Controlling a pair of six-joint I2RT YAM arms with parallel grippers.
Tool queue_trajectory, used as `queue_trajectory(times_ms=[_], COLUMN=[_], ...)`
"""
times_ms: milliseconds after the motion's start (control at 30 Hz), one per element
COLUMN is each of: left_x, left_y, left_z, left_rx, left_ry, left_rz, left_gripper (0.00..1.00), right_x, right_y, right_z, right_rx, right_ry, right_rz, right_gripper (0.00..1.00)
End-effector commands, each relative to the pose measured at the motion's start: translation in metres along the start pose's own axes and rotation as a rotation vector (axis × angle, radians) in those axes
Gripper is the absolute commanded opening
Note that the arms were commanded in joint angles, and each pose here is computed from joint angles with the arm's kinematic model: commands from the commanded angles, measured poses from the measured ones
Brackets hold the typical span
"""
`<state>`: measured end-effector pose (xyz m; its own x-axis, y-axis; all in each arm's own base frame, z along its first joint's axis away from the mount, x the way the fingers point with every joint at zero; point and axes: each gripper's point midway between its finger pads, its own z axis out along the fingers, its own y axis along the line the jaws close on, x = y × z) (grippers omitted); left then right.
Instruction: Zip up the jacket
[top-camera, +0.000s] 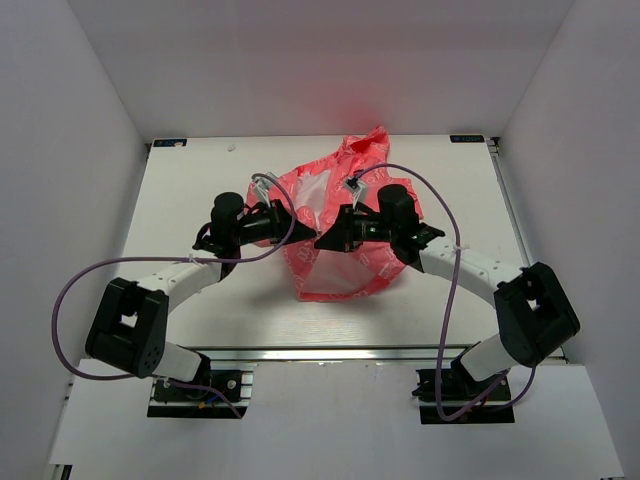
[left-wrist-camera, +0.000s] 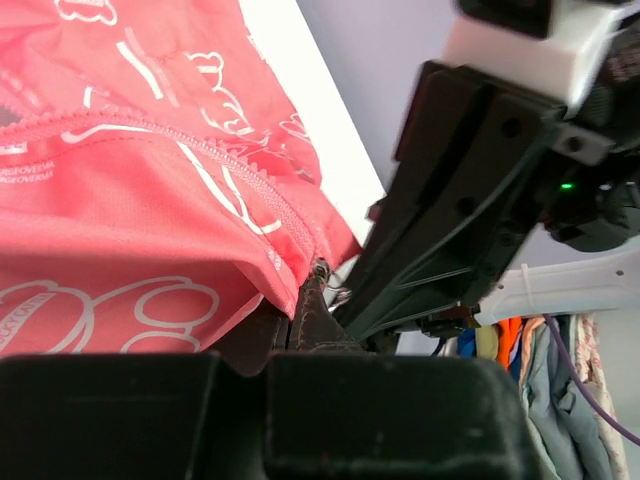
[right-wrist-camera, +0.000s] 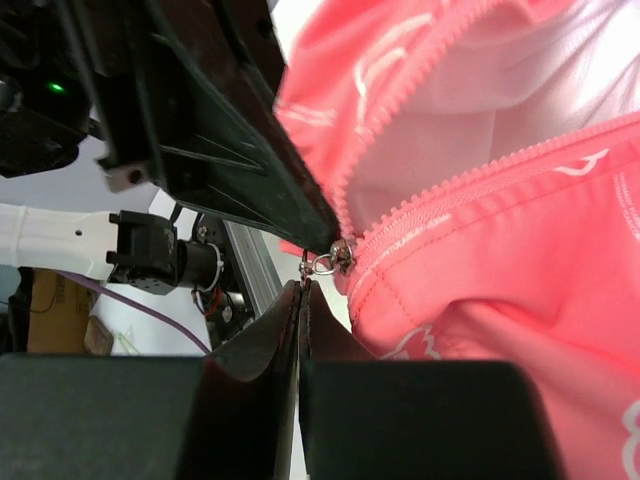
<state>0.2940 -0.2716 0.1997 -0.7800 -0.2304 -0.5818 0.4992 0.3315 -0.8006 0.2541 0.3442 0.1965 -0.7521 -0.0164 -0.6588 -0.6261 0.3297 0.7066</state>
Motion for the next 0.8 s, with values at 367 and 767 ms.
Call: queue_trajectory(times_ms=[367, 767], left_x=[0.018, 0.055], left_y=[-0.008, 0.005], left_z=[-0.009, -0.020], left_rx=[-0.007, -0.066], left_ry=[0.092, 0.259], left_rz=[0.053, 0.027], left_gripper=[0.00, 0.00], right_x=[-0.065, -0.098], right_y=[0.016, 0.020], right_z=[-0.014, -0.019], right_rx=[0.076, 0.055], right_ry=[-0.240, -0.356], right_rz=[-0.185, -0.073], right_gripper=[0.00, 0.00])
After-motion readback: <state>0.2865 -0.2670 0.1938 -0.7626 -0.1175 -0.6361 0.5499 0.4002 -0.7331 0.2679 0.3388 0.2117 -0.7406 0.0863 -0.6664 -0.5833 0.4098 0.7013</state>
